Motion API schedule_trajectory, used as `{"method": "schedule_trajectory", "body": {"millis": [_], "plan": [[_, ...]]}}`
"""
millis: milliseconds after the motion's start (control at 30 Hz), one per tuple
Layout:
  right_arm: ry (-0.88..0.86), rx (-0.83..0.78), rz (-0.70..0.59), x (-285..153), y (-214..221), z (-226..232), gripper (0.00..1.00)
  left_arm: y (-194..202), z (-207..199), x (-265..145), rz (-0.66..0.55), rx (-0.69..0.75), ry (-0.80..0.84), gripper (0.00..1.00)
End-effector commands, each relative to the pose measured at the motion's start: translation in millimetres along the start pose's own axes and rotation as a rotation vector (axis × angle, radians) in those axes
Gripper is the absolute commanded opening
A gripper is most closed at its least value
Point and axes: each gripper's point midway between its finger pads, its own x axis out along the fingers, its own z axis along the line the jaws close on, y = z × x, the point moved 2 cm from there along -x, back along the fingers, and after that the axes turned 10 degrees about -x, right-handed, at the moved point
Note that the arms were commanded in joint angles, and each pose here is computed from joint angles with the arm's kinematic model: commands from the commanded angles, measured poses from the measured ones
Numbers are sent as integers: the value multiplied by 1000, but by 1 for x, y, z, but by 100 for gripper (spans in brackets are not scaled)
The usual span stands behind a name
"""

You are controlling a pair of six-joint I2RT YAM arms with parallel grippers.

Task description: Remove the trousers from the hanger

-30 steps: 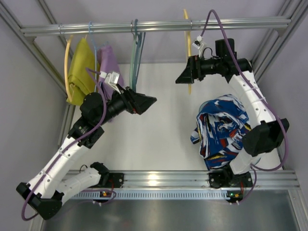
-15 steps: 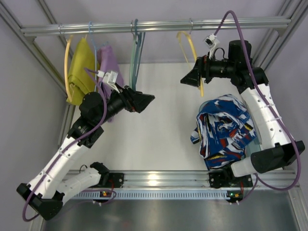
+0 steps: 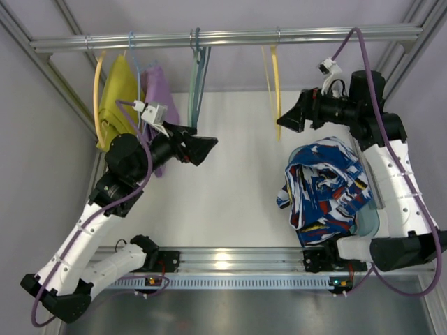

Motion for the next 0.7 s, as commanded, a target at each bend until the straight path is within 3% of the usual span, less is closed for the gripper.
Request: {"method": "schedule_trajectory", "body": {"millis": [0,233,333,667], "plan": [[30,-55,-118,-20,-32,3,99,-18,-2,-12,1,124,-38,98],[68,-70,-131,-51,-35,-5,99,-2,15,-17,298,202,-175,98],[92,-116,-104,-66,-22,0,100,8,10,-29,400,239,-137,98],[155,-176,-46,-96,33,24,99,-9,18,-89,332,326,-298,98]]}}
